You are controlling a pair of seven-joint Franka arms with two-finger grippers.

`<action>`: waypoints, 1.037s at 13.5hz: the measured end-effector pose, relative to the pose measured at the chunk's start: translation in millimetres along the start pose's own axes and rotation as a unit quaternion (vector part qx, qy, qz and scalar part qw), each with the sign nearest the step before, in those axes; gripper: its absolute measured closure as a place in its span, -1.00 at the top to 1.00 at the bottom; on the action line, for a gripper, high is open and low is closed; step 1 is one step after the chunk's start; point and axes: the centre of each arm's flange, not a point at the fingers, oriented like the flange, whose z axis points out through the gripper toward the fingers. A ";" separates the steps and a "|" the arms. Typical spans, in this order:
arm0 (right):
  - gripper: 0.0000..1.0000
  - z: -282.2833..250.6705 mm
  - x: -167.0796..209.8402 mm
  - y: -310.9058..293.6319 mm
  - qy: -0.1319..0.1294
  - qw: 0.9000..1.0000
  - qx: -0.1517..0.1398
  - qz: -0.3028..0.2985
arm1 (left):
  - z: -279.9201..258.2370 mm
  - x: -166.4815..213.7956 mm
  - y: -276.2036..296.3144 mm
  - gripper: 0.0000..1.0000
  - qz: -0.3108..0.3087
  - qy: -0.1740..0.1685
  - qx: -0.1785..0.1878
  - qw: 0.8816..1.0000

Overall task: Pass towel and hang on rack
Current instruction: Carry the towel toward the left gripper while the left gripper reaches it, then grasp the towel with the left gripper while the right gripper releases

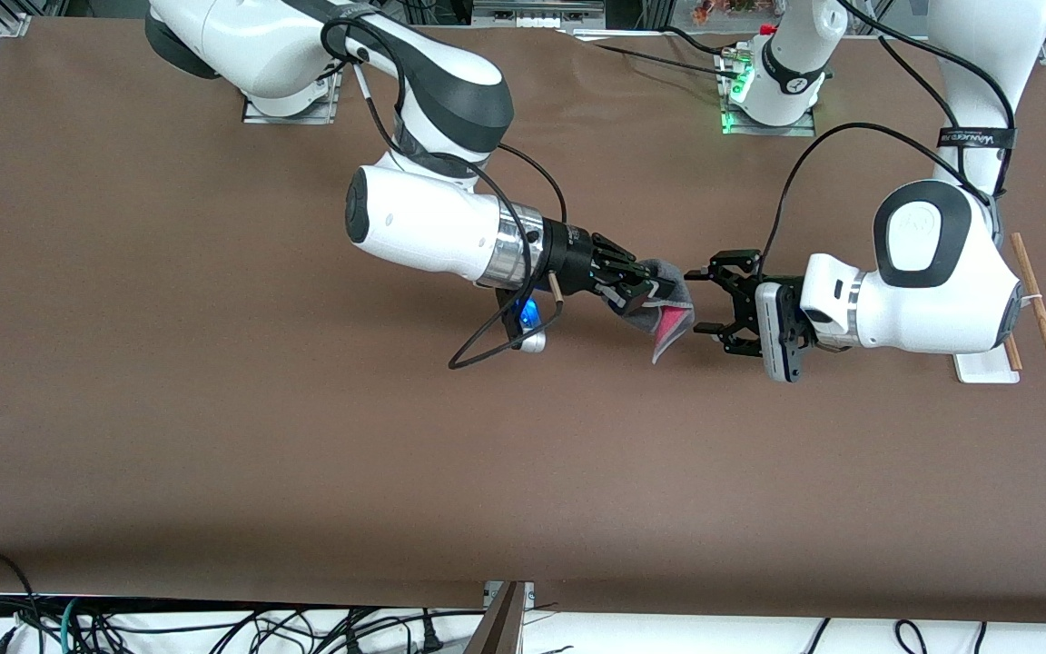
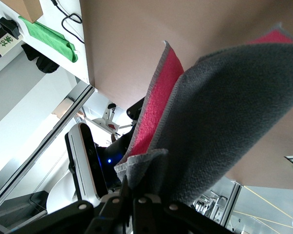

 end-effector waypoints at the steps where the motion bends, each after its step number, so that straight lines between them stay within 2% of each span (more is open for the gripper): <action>1: -0.95 -0.1 0.0 0.0 0.000 1.000 0.000 0.000 | 0.3 0.5 0.2 0.22 0.001 0.002 -0.001 1.000; 6: -0.95 -0.1 0.0 -0.1 0.000 1.000 0.000 0.000 | 11.7 8.5 6.4 -0.83 0.008 0.006 -0.012 1.000; 7: -0.95 -0.1 0.0 -0.1 0.000 1.000 0.000 0.000 | 12.5 8.3 5.9 -0.96 0.008 0.006 -0.013 1.000; 12: -0.94 -0.1 0.1 -0.1 0.000 1.000 0.001 0.000 | 11.7 5.5 2.3 -0.96 0.004 0.008 -0.013 1.000; 14: -0.64 -0.7 0.6 -0.6 0.000 1.000 0.001 0.001 | 8.3 3.7 0.4 -0.96 0.002 0.010 -0.011 1.000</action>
